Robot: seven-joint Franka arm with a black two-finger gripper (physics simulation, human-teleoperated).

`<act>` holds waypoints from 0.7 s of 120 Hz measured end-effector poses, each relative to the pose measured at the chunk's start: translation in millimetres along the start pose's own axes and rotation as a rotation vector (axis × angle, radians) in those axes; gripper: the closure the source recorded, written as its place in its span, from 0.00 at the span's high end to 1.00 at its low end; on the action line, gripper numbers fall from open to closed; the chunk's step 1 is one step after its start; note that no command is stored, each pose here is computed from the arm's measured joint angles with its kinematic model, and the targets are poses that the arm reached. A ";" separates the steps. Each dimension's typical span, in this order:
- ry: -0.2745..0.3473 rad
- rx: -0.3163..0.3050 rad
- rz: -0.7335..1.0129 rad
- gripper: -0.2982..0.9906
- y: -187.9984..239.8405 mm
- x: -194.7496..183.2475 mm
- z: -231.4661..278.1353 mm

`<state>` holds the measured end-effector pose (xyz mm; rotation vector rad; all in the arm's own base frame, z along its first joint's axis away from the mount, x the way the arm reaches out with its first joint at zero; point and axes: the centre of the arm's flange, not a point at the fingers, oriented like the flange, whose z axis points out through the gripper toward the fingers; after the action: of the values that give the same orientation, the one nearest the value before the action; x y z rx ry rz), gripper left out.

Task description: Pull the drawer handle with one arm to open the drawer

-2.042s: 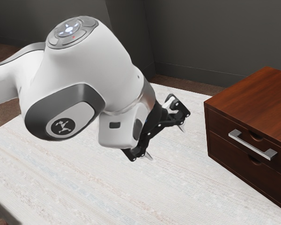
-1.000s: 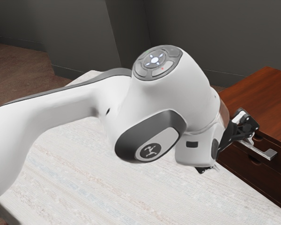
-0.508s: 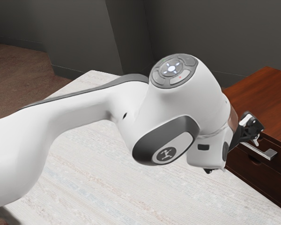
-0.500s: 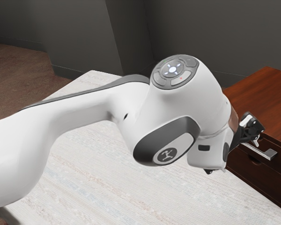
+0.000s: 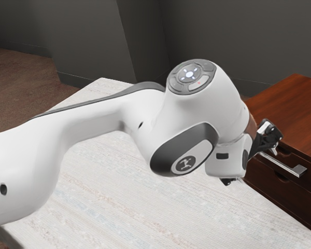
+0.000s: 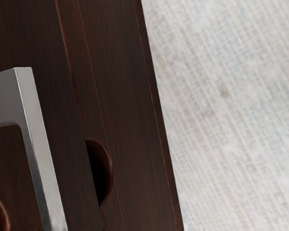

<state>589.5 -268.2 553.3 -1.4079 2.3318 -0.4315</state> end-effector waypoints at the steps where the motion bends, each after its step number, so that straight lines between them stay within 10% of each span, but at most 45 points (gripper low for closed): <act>1: 0.000 0.000 0.000 0.77 0.1 0.0 0.5; 84: -0.015 -0.018 0.001 0.78 -3.8 0.3 32.7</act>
<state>607.7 -272.3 526.1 -1.4140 2.3299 -0.3993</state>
